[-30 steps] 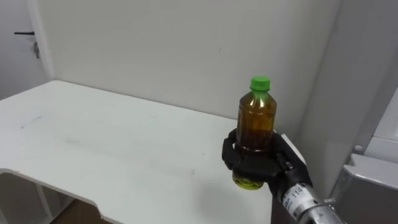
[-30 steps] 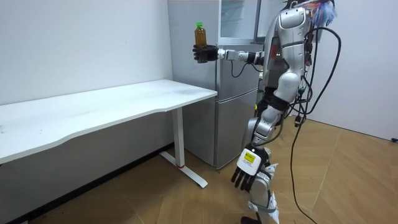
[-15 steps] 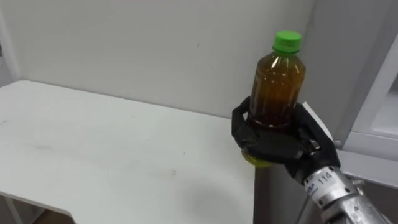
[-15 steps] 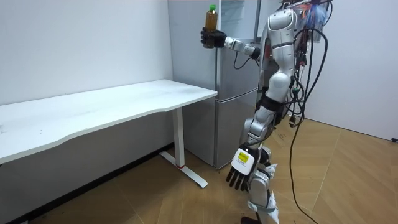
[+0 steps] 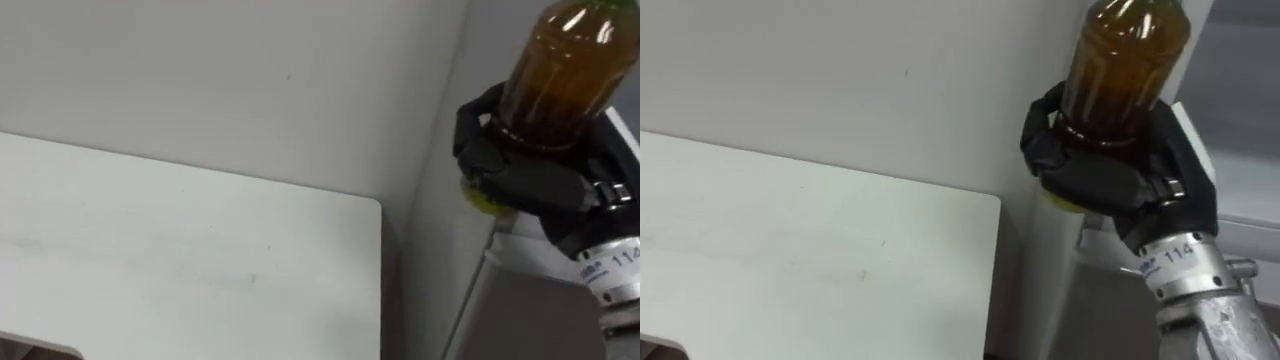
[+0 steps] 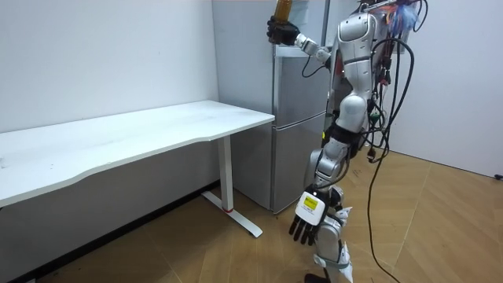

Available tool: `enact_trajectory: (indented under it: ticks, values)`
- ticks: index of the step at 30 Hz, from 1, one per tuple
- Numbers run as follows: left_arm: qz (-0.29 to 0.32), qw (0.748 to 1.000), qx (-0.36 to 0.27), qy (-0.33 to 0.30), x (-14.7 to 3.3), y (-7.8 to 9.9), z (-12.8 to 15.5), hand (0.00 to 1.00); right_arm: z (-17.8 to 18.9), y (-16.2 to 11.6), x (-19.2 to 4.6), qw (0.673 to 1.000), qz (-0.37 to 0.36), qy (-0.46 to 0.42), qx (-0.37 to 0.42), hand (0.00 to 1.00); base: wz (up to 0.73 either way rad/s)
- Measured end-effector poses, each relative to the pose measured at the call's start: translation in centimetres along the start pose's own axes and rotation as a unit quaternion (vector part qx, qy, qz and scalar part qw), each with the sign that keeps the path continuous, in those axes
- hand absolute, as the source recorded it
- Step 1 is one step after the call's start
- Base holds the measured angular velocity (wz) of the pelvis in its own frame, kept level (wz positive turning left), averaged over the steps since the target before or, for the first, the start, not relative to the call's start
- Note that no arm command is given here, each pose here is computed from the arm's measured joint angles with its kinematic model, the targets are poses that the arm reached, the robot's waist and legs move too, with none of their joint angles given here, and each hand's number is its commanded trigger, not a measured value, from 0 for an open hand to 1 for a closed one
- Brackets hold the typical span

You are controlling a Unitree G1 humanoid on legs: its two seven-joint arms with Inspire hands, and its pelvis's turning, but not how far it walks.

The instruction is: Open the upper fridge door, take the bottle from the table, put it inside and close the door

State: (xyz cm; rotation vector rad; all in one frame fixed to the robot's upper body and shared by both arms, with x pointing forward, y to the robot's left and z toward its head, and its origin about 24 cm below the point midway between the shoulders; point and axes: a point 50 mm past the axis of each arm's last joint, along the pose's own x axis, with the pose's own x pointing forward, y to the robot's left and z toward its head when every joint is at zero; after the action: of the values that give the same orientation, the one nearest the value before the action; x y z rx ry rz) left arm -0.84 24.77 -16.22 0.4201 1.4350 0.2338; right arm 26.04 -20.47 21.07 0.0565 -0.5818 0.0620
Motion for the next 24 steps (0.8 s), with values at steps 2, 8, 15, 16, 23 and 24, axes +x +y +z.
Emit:
enact_trajectory:
  ticks: [2, 8, 15, 16, 23, 24]
  values:
    - [0.007, 1.0, -0.013, 0.001, 0.0, 0.1, -0.2, 0.0, 0.6, -0.9, -0.4, 1.0, -0.019, -0.01, -0.001, 1.0, -0.05]
    - [0.025, 0.999, -0.026, 0.016, -0.1, 0.3, -1.1, 0.0, 2.2, -3.6, -1.0, 0.994, -0.104, -0.039, 0.004, 1.0, -0.01]
    - [0.036, 0.999, -0.027, 0.013, -0.1, 0.5, -1.1, 0.0, 2.6, -4.6, -1.2, 0.989, -0.141, -0.047, 0.014, 1.0, -0.13]
    - [0.037, 0.999, -0.027, 0.01, -0.1, 0.6, -1.1, 0.0, 2.6, -4.7, -1.3, 0.988, -0.147, -0.046, 0.014, 1.0, -0.07]
    - [0.04, 0.999, -0.026, 0.006, -0.1, 0.7, -1.0, 0.0, 2.4, -5.7, -1.5, 0.982, -0.186, -0.041, 0.019, 1.0, -0.01]
    - [0.04, 0.999, -0.026, 0.006, -0.1, 0.7, -1.0, 0.0, 2.3, -5.9, -1.5, 0.981, -0.191, -0.039, 0.017, 1.0, 0.0]
